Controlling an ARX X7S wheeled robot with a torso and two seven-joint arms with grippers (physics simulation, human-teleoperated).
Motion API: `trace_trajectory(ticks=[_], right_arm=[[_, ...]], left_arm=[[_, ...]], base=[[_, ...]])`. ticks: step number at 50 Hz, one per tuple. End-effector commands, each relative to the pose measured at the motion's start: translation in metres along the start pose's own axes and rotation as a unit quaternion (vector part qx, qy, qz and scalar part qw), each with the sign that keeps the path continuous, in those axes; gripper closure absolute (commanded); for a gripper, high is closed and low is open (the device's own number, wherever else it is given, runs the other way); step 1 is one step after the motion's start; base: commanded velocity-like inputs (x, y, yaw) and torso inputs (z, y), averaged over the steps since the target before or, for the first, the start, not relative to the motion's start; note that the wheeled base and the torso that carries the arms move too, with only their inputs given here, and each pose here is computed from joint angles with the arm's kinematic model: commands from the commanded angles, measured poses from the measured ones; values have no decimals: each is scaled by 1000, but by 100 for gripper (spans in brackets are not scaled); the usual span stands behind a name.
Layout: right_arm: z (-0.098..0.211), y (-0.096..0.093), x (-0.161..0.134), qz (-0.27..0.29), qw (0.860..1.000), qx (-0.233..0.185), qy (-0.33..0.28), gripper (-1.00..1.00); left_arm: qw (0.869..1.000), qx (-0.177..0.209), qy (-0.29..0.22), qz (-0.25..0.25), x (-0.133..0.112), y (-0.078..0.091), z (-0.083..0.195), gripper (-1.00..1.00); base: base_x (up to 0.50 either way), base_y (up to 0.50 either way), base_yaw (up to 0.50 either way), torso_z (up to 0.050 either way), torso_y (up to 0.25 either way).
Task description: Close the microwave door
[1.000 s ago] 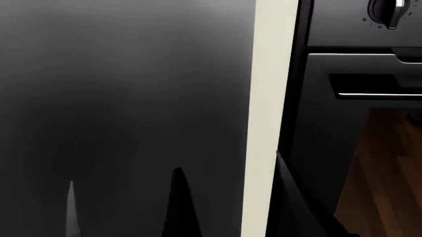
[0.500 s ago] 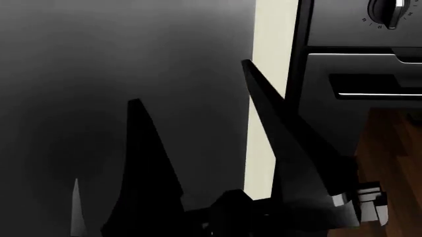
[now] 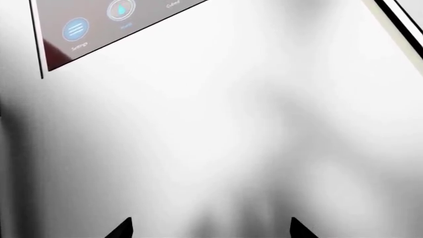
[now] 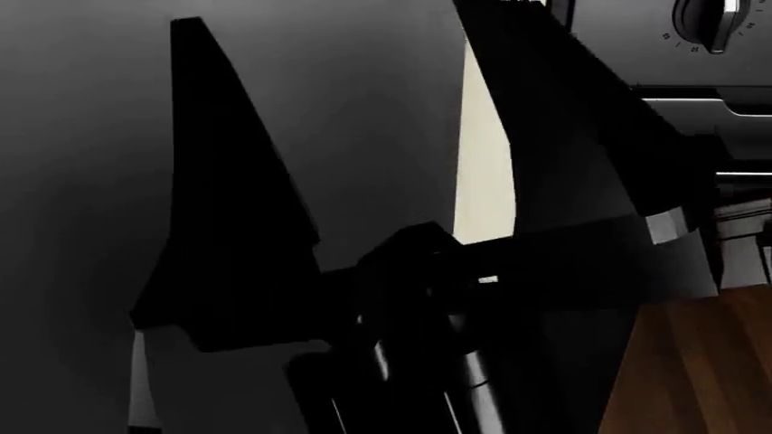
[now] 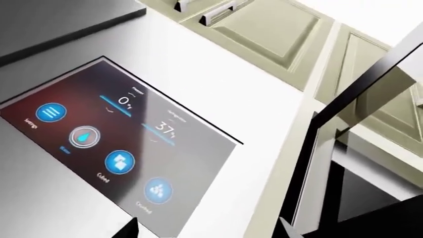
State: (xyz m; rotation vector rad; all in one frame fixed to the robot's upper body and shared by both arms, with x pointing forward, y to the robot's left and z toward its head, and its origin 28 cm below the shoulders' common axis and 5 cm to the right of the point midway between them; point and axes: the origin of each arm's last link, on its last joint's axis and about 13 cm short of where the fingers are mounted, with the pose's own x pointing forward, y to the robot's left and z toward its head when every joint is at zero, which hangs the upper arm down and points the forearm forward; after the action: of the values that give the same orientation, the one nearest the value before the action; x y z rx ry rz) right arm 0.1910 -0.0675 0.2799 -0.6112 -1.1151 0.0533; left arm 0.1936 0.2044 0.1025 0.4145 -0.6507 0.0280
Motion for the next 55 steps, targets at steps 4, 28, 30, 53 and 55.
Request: trace_trajectory(ticks=[4,28,30,53,55], right_arm=[[16,-19,28,-9,999,-26,-27,-100],[26,-54,81,-57,996,-51,-46,-100],[27,-56,82,-58,996,-51,-46,-100],[2,-68,110,-102,993,-50,-10,-100],[2,-69,112,-103,993,-51,-11,-100]], left_arm=[[1000,0,-2,-1,3,0,-1,-100],[1000,-3,-3,0,3,1,-2,-100],[1000,-3,-4,-1,3,0,-2,-100],[1000,1,-4,-2,8,4,-1,-100],[1000,1,-5,-2,9,4,-2,-100]], base=[[0,0,0,0,0],[0,0,0,0,0],[0,0,0,0,0],[0,0,0,0,0],[0,0,0,0,0]])
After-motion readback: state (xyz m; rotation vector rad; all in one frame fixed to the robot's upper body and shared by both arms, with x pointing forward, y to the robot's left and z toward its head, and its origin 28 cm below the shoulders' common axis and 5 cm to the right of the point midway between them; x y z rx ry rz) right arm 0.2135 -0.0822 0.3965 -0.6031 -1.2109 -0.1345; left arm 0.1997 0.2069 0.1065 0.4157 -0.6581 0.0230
